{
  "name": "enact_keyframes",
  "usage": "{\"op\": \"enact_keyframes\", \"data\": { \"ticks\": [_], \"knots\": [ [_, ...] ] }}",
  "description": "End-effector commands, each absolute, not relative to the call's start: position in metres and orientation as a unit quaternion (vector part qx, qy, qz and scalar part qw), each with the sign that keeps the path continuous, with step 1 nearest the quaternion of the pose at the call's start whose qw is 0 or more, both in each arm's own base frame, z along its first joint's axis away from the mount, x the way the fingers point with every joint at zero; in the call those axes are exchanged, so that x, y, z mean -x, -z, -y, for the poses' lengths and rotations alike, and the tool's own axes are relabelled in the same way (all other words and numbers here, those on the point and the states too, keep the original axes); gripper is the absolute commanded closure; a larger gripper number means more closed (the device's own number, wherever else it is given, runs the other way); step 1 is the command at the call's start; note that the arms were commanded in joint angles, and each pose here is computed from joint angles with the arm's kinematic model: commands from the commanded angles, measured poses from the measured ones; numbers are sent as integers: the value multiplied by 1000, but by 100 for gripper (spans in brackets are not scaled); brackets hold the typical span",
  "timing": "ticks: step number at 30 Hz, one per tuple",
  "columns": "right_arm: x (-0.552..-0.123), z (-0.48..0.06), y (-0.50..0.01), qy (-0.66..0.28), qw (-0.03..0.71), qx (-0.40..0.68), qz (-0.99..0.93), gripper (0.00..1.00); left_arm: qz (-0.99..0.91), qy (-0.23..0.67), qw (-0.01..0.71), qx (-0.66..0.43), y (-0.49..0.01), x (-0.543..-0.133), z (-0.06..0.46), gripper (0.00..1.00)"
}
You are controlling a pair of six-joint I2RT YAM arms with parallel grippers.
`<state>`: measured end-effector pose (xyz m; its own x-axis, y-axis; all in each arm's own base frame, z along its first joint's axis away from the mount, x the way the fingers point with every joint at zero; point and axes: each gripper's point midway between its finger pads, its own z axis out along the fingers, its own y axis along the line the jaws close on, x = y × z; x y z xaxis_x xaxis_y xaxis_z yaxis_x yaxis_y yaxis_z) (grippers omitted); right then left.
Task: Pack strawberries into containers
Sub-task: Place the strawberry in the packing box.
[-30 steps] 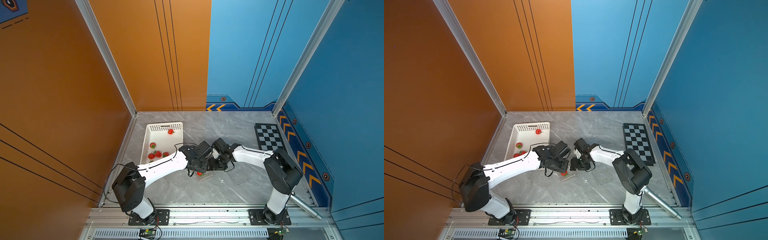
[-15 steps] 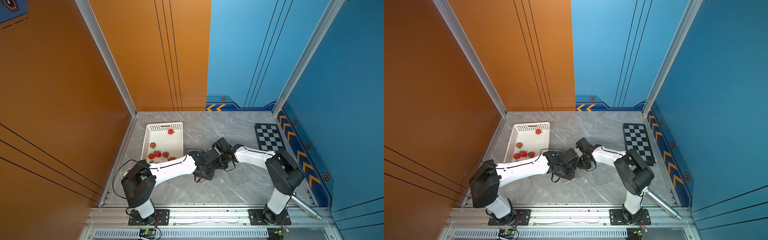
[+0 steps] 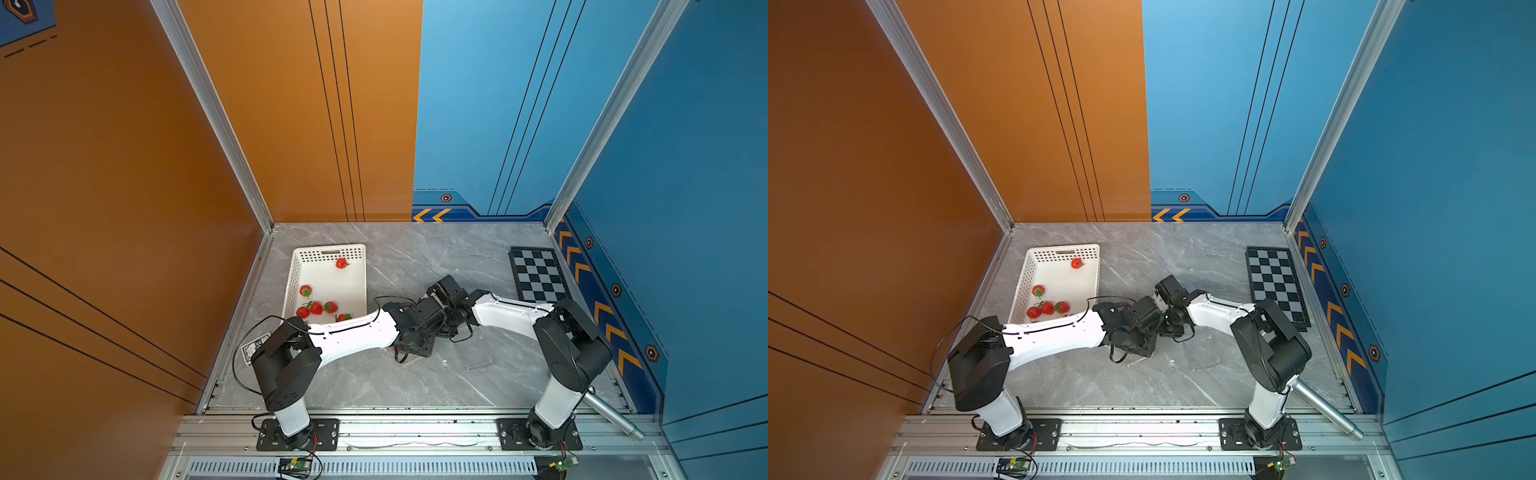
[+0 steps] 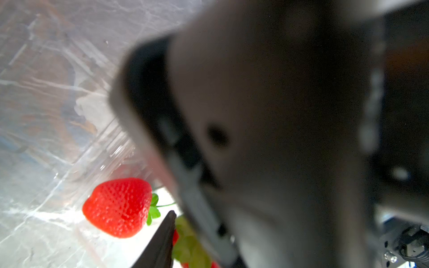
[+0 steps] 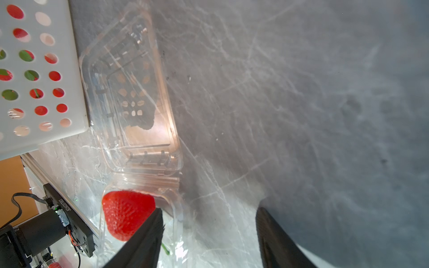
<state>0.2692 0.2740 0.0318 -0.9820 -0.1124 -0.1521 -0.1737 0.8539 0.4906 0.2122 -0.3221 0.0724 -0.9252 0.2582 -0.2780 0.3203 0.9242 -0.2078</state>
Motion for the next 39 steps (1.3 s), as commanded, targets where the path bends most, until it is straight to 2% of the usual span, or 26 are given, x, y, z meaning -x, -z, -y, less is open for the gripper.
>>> {"op": "enact_keyframes", "data": {
  "ticks": [1, 33, 39],
  "knots": [
    [-246, -222, 17, -152, 12, 38, -988, 33, -984, 71, 70, -146, -46, -193, 296, 74],
    [-253, -218, 16, -182, 23, -12, -983, 26, -988, 52, 72, -125, -42, -187, 266, 75],
    [-254, -219, 15, -185, 24, -11, -982, 26, -988, 51, 72, -130, -41, -187, 269, 70]
  ]
}}
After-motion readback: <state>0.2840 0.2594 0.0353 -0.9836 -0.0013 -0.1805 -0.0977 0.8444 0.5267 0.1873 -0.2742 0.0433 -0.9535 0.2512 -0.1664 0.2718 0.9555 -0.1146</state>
